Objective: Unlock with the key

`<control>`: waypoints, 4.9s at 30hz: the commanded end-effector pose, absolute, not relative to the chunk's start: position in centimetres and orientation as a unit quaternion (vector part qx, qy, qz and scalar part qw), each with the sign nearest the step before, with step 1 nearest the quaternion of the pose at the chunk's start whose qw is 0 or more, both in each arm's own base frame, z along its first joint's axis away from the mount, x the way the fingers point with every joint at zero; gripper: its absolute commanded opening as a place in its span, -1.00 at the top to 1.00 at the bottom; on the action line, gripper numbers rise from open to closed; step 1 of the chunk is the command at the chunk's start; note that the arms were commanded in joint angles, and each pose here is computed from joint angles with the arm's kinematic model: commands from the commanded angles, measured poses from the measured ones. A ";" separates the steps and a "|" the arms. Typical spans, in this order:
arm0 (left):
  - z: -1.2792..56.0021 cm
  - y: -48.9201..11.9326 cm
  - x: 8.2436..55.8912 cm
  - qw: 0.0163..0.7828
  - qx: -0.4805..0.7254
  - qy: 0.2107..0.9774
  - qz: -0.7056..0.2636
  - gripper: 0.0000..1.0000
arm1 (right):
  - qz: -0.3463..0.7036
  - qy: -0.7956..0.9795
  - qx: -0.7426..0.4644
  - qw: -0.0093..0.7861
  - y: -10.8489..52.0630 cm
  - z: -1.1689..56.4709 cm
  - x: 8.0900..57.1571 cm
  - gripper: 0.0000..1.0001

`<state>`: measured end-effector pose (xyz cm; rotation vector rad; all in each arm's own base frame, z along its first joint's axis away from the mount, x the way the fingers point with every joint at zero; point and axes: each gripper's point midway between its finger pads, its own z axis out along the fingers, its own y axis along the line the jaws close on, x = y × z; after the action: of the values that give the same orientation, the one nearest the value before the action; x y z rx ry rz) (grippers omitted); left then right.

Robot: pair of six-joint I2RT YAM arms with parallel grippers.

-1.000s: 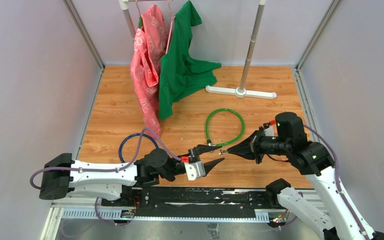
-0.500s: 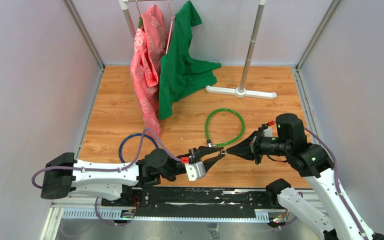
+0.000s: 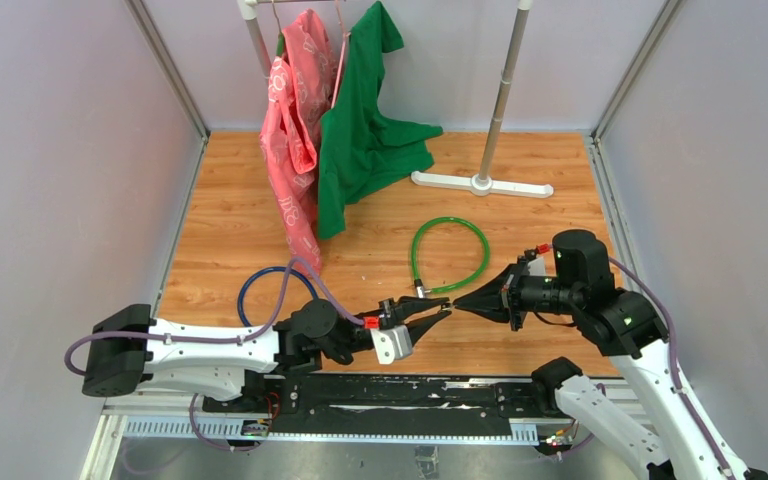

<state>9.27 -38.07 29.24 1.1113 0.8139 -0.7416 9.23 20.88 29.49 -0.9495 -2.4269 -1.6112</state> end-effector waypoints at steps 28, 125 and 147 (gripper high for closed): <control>29.7 -38.1 9.4 0.711 0.483 0.384 -0.338 0.84 | -0.527 -0.791 -0.305 0.058 21.1 29.1 8.5 1.00; 15.8 -24.6 10.5 0.410 0.213 0.819 -0.340 1.00 | -0.101 -0.964 0.224 -0.104 26.7 5.5 26.6 -0.47; 15.3 -24.1 10.6 0.409 0.197 0.824 -0.340 1.00 | -0.041 -0.978 0.201 -0.039 24.4 1.1 24.3 0.18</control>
<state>10.25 -24.19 15.23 0.5329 2.0849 -0.8500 26.15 25.67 2.31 0.6602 -3.2002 -0.2519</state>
